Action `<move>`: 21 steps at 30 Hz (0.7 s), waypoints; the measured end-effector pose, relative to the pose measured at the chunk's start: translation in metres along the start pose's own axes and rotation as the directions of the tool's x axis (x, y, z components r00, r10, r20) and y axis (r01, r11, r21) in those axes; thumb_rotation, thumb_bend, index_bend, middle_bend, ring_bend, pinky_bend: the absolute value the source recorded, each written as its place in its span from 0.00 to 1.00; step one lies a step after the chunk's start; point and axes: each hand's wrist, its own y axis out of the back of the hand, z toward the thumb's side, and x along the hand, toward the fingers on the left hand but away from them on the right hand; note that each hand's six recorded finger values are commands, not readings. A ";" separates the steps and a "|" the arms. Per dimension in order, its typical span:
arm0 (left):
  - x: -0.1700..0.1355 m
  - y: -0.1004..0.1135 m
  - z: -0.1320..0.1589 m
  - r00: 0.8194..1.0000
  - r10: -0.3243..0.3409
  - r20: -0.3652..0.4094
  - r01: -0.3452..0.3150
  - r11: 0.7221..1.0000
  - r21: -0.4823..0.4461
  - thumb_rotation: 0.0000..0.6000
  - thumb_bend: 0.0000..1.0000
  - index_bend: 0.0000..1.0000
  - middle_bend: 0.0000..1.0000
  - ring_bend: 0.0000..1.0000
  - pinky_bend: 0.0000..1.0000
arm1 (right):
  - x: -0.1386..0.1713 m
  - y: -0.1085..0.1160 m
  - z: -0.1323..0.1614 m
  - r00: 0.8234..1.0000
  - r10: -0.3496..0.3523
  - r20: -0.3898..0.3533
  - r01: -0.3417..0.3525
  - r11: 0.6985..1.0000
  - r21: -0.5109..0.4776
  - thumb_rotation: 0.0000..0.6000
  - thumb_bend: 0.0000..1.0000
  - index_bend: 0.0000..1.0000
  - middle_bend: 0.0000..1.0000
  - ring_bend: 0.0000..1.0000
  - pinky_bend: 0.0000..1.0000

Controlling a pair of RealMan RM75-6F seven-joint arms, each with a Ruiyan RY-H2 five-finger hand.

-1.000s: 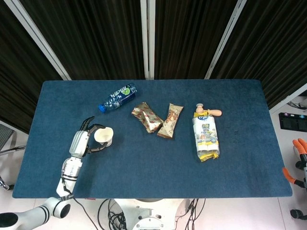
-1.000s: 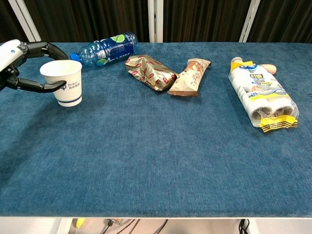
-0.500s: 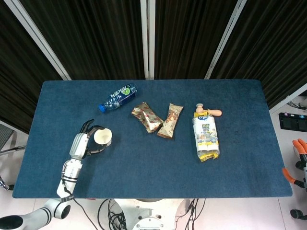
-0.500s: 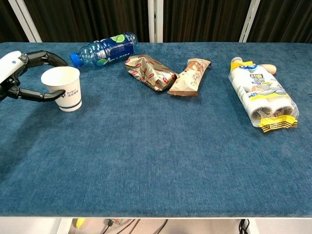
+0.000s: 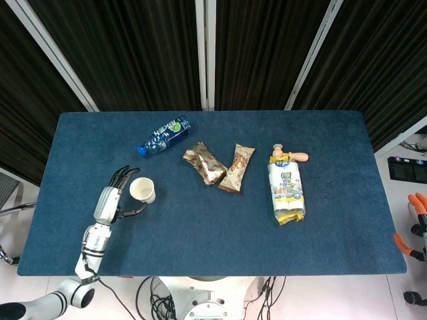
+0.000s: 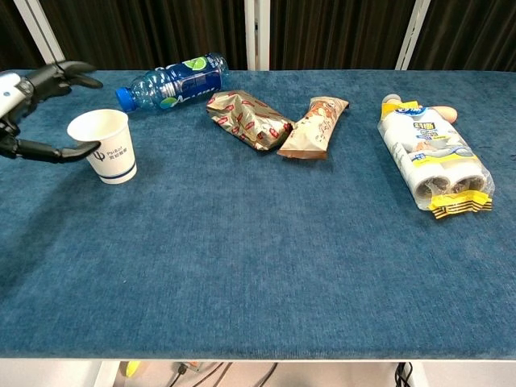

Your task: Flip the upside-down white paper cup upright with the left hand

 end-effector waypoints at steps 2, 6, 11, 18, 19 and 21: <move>-0.002 0.014 0.006 0.999 0.028 0.027 -0.028 0.999 0.015 1.00 0.22 0.11 0.13 0.02 0.08 | 0.001 0.002 0.000 1.000 -0.008 -0.001 0.008 1.000 0.002 1.00 0.28 0.00 0.00 0.00 0.00; -0.009 0.048 0.009 0.998 0.038 0.043 -0.043 0.991 0.126 1.00 0.14 0.12 0.14 0.02 0.11 | 0.003 0.006 -0.001 1.000 -0.023 0.002 0.022 1.000 0.016 1.00 0.28 0.00 0.00 0.00 0.00; -0.032 0.101 0.008 0.999 0.040 -0.020 -0.029 0.924 0.381 1.00 0.12 0.09 0.09 0.01 0.08 | 0.005 0.003 -0.004 0.999 -0.026 0.020 0.025 0.998 0.050 1.00 0.26 0.00 0.00 0.00 0.00; -0.083 0.162 -0.006 0.986 0.071 -0.152 0.064 0.676 0.734 1.00 0.11 0.01 0.00 0.00 0.02 | 0.011 0.001 -0.001 0.997 -0.080 0.007 0.079 0.991 0.109 1.00 0.18 0.00 0.00 0.00 0.00; -0.089 0.165 -0.008 0.984 0.073 -0.164 0.076 0.659 0.748 1.00 0.11 0.01 0.00 0.00 0.02 | 0.012 0.000 0.000 0.996 -0.088 0.005 0.086 0.989 0.119 1.00 0.18 0.00 0.00 0.00 0.00; -0.102 0.168 -0.014 0.978 0.074 -0.196 0.103 0.648 0.755 1.00 0.12 0.00 0.00 0.00 0.01 | 0.014 -0.003 0.001 0.996 -0.089 0.006 0.088 0.987 0.134 1.00 0.18 0.00 0.00 0.00 0.00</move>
